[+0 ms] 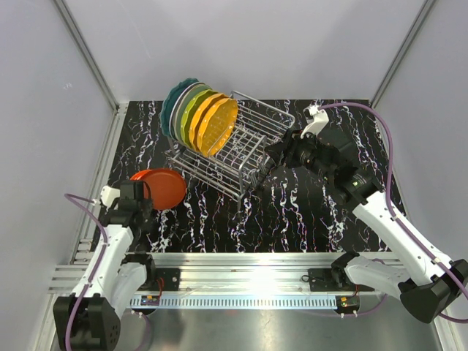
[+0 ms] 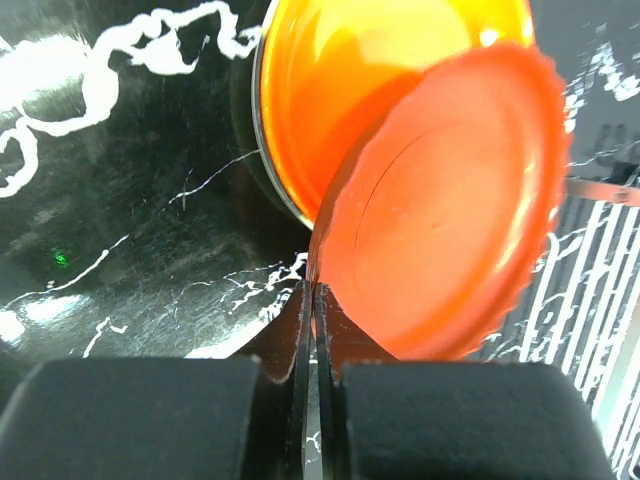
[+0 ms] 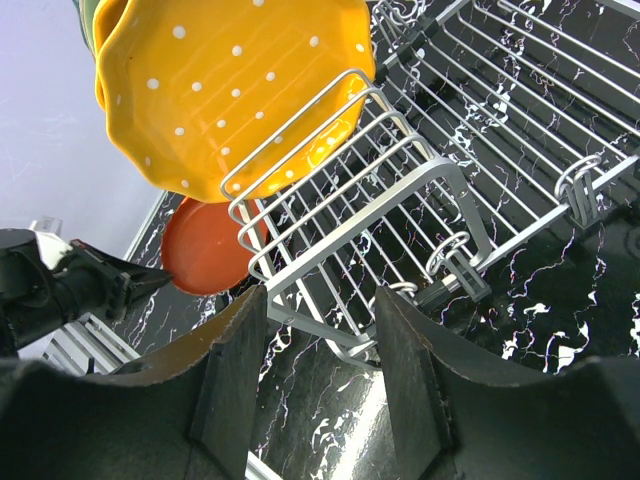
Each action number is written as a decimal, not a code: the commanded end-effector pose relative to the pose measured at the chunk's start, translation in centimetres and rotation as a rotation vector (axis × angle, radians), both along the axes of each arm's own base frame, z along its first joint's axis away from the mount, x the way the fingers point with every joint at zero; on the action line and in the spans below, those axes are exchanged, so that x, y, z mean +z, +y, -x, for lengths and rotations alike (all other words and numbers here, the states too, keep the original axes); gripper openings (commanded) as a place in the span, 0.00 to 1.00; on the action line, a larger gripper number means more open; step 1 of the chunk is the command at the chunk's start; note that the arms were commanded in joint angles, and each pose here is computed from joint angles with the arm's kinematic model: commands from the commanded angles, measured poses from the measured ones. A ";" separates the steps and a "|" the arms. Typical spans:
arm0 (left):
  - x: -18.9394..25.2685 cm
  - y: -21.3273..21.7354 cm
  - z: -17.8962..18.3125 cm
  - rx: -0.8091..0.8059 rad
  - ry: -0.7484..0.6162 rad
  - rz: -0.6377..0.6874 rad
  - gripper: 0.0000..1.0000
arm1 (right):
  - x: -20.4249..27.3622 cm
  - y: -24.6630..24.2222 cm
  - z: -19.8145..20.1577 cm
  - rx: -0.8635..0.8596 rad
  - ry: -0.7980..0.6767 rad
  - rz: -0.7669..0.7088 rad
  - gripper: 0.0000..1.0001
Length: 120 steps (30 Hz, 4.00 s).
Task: Load the plates into the dish rack
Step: Grab a plate with the left arm, then insert the plate into the dish rack
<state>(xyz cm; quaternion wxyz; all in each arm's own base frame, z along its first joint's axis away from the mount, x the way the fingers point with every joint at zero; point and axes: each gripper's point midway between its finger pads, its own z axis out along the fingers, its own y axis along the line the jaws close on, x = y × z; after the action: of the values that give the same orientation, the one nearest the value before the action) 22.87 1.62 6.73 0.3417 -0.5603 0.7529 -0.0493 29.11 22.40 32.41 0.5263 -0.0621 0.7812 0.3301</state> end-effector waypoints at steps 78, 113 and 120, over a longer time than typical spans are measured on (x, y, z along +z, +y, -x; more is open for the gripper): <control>43.9 -21.5 -9.5 -1.019 -0.743 -0.459 0.00 | 15.6 3.3 1.7 0.194 -0.173 -0.269 0.40; 38.3 -25.1 -5.6 -1.032 -0.568 -1.028 0.00 | 4.5 9.0 -6.6 0.156 0.071 -0.257 0.34; 39.4 -24.4 -5.8 -0.979 -0.548 -1.113 0.00 | 3.7 9.7 -7.1 0.169 0.089 -0.255 0.34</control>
<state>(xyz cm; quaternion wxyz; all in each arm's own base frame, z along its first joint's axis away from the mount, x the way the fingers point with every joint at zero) 28.89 -24.08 42.99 0.6519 0.1596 0.7395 0.0520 35.83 31.48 34.59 0.4534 -0.0373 0.7664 0.4536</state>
